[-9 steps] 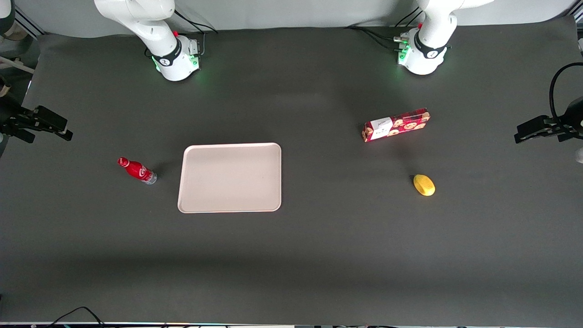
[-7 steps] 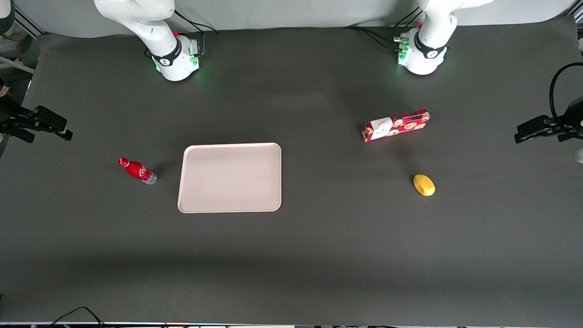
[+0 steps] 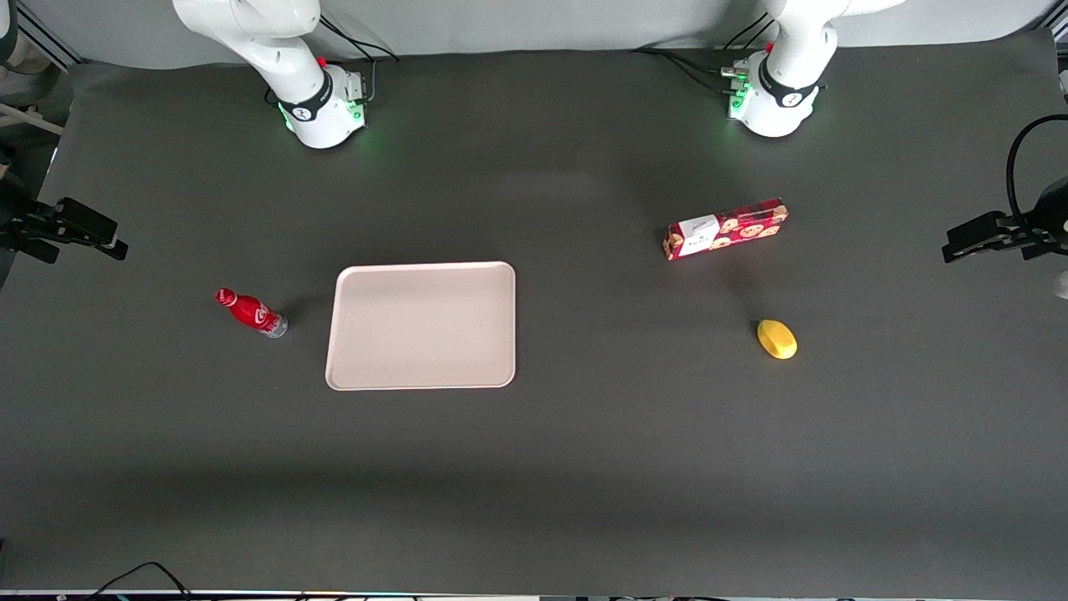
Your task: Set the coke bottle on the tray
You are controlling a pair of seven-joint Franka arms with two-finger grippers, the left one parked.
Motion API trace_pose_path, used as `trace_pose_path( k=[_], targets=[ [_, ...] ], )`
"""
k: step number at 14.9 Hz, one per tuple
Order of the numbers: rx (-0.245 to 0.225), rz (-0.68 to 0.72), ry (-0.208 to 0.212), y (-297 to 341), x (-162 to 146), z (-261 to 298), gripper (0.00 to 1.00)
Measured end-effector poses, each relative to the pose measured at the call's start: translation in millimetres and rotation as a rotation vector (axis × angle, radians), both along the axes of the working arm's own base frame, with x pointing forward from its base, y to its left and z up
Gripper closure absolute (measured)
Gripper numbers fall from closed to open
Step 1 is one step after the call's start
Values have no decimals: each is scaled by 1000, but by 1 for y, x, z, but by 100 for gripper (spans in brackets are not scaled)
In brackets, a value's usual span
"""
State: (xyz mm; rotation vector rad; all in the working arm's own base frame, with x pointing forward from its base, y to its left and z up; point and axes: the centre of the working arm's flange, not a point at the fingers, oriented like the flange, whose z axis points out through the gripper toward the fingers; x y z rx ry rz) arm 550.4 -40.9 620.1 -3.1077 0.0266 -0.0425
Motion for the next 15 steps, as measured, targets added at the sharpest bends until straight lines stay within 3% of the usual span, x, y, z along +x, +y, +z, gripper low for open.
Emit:
trace_pose_path(
  k=[6, 10, 15],
  targets=[
    [-21, 4, 101, -2, -3, -44, 0],
    [-29, 3, 60, -1, -20, -103, 0],
    [-36, -26, -22, -14, -56, -174, 0]
  ],
)
